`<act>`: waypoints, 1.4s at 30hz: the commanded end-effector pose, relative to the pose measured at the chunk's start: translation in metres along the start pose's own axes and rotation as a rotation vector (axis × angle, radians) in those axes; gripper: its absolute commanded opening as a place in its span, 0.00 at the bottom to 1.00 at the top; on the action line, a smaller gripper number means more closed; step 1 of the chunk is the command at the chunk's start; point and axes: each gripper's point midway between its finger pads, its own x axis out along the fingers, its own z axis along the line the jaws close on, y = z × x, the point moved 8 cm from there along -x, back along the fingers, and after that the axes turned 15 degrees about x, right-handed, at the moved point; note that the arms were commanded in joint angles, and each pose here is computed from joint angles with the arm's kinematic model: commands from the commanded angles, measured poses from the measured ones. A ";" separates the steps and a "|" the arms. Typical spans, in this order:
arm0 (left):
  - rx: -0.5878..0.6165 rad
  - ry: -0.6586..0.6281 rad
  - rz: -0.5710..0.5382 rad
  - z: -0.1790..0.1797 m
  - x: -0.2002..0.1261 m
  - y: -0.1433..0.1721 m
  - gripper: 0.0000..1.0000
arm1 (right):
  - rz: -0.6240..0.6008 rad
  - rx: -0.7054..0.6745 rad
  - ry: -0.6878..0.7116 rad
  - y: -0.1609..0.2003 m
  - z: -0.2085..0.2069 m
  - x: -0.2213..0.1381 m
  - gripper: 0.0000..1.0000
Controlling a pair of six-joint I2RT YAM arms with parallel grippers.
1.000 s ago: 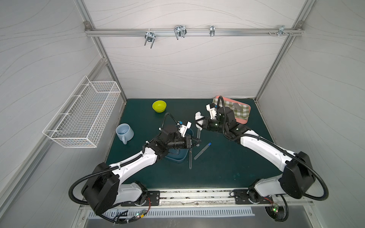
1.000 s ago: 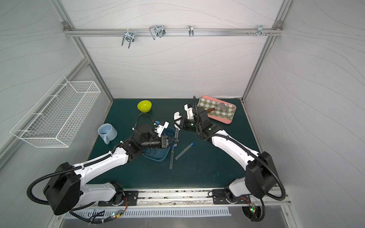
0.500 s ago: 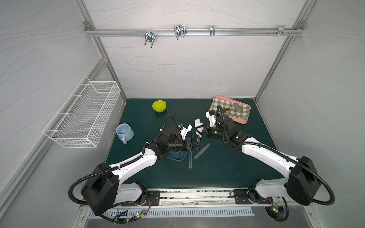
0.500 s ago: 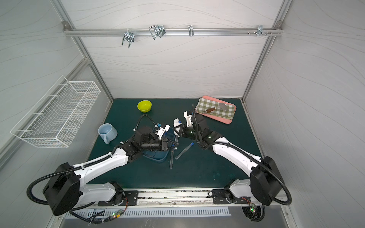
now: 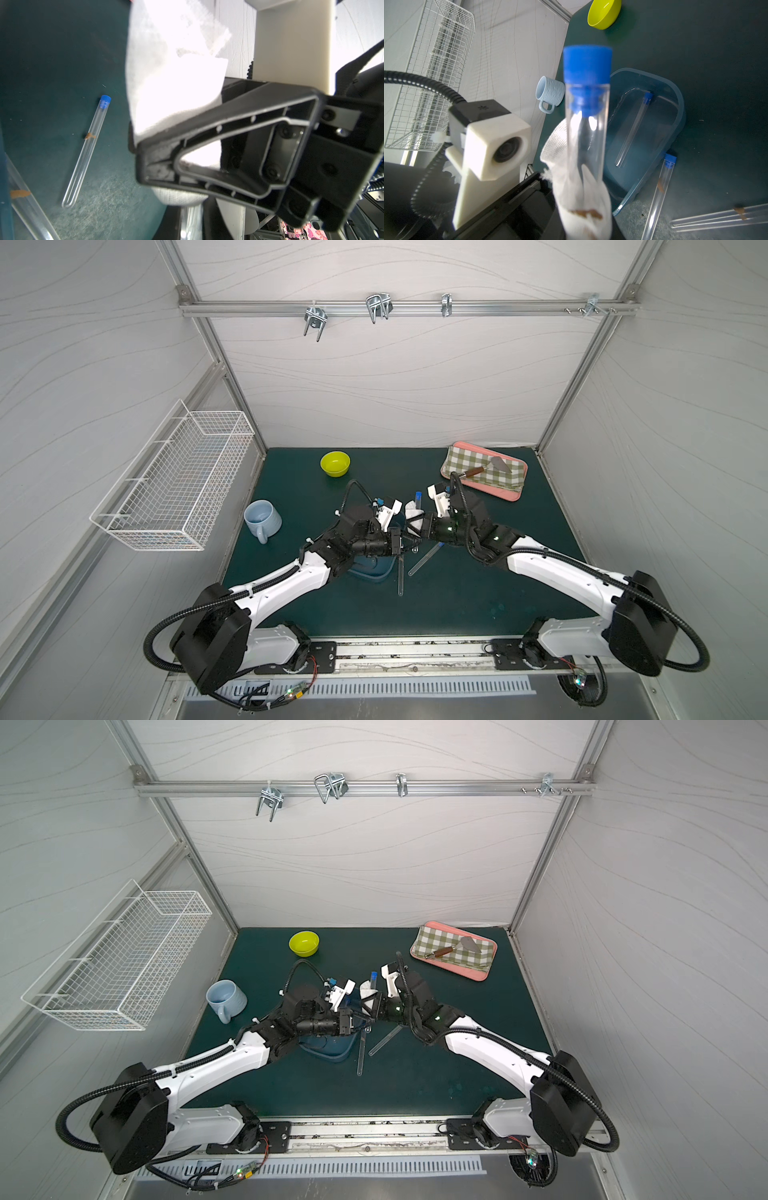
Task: Wipe the exteriors of test tubes
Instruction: Wipe the dirt from the test tube.
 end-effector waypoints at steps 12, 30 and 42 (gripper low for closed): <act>-0.010 -0.055 -0.045 0.009 -0.028 0.006 0.37 | 0.061 -0.081 0.007 -0.006 0.006 -0.017 0.16; 0.051 -0.057 -0.150 0.003 -0.058 -0.059 0.50 | 0.186 -0.125 0.048 0.049 -0.017 -0.032 0.16; 0.062 -0.019 -0.102 -0.004 -0.042 -0.041 0.51 | 0.214 -0.159 0.001 0.053 -0.003 -0.025 0.17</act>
